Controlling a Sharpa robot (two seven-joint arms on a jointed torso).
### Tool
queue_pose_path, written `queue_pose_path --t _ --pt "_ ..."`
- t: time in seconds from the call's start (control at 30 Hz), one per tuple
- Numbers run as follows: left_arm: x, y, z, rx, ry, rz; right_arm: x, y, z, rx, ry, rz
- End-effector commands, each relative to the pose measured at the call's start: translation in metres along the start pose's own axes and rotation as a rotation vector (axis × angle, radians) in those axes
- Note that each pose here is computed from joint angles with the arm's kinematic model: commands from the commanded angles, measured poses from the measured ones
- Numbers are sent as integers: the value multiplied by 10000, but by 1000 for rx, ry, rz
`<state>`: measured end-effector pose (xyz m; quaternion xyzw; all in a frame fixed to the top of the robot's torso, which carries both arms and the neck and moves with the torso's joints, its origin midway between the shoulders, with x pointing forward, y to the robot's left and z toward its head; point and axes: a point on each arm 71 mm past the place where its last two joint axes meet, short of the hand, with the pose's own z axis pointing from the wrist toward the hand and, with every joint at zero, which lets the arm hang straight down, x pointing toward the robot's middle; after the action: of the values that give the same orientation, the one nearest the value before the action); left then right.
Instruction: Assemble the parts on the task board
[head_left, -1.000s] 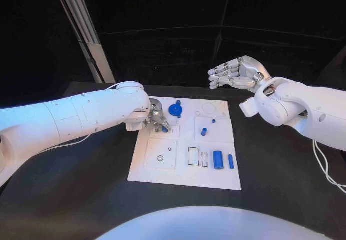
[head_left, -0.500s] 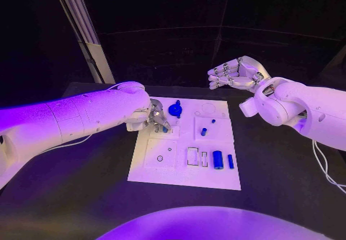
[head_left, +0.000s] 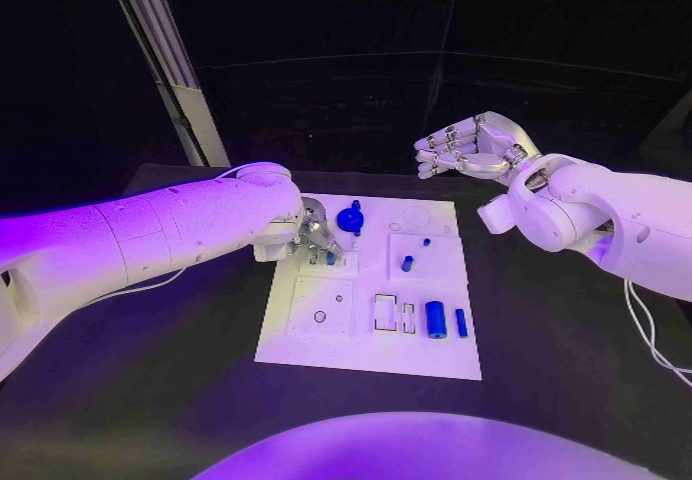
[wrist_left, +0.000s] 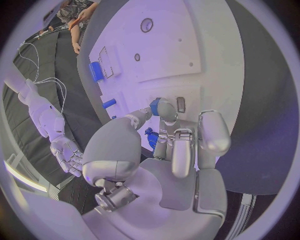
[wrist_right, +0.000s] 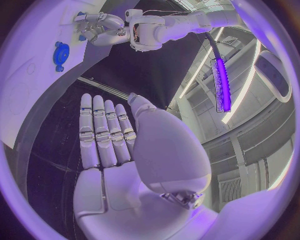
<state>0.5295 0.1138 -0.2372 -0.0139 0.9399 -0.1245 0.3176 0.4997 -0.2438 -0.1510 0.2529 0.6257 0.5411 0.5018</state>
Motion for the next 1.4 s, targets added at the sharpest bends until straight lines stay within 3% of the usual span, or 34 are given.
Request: queue_pose_path --t 0.03,0.53,0.8,0.93,1.1,1.23,1.4 --pt "-7 5 -2 -2 3 5 6 19 4 -7 7 6" --pt "-5 61 -23 -4 -4 -4 7 15 7 -6 12 7" --pt "-38 147 -75 14 -58 -48 2 8 11 -6 10 6" --pt "-119 176 -164 66 -102 -124 -10 -1 14 -4 7 5" --pt "-253 197 -276 137 -106 -239 -31 -19 21 -1 1 2" --pt "-376 289 -346 153 -101 -298 -39 -29 27 1 -1 1" --pt "-479 433 -364 113 -73 -275 -41 -34 29 2 0 1"
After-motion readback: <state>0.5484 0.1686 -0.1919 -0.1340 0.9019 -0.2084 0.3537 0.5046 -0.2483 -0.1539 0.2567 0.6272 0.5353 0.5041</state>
